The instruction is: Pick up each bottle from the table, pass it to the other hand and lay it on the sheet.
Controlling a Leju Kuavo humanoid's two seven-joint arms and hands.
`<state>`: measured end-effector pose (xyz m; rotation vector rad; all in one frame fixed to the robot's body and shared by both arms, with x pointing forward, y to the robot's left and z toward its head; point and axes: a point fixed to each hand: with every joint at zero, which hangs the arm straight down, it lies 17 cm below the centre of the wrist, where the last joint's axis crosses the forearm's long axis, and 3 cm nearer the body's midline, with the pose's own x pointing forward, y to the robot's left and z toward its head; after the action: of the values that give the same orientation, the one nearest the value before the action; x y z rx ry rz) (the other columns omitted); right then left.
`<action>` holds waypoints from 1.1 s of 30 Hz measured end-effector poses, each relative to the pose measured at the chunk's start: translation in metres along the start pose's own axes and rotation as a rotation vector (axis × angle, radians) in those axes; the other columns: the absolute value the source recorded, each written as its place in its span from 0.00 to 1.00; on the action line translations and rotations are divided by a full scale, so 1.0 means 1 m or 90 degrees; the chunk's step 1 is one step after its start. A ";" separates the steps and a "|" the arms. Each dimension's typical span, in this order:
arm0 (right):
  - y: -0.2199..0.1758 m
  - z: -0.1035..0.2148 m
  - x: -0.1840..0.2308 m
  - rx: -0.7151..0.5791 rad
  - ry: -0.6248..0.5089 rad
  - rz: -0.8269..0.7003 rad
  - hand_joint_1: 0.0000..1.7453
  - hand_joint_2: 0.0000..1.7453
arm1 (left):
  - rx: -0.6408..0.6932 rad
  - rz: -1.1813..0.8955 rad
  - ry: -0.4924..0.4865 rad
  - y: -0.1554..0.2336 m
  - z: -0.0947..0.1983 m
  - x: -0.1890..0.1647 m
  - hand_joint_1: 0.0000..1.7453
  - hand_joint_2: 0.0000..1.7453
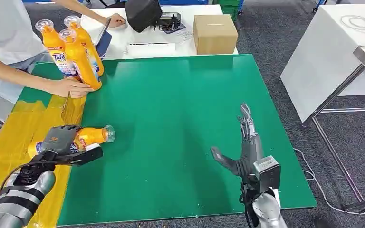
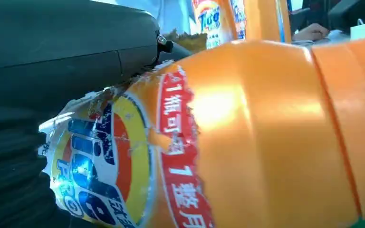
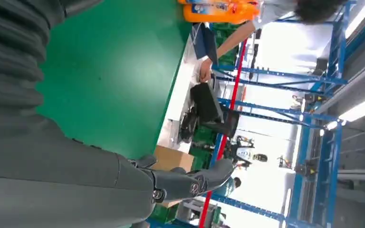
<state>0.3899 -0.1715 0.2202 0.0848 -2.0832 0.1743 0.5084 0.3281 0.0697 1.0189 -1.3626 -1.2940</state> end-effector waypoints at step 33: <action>-0.002 0.001 -0.010 -0.002 0.030 0.022 0.00 1.00 | -0.043 -0.209 0.055 -0.027 0.026 -0.050 0.00 0.00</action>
<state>0.3939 -0.1738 0.2112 0.0432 -2.0395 0.1923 0.4906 0.3795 0.0388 1.2735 -1.1100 -1.5060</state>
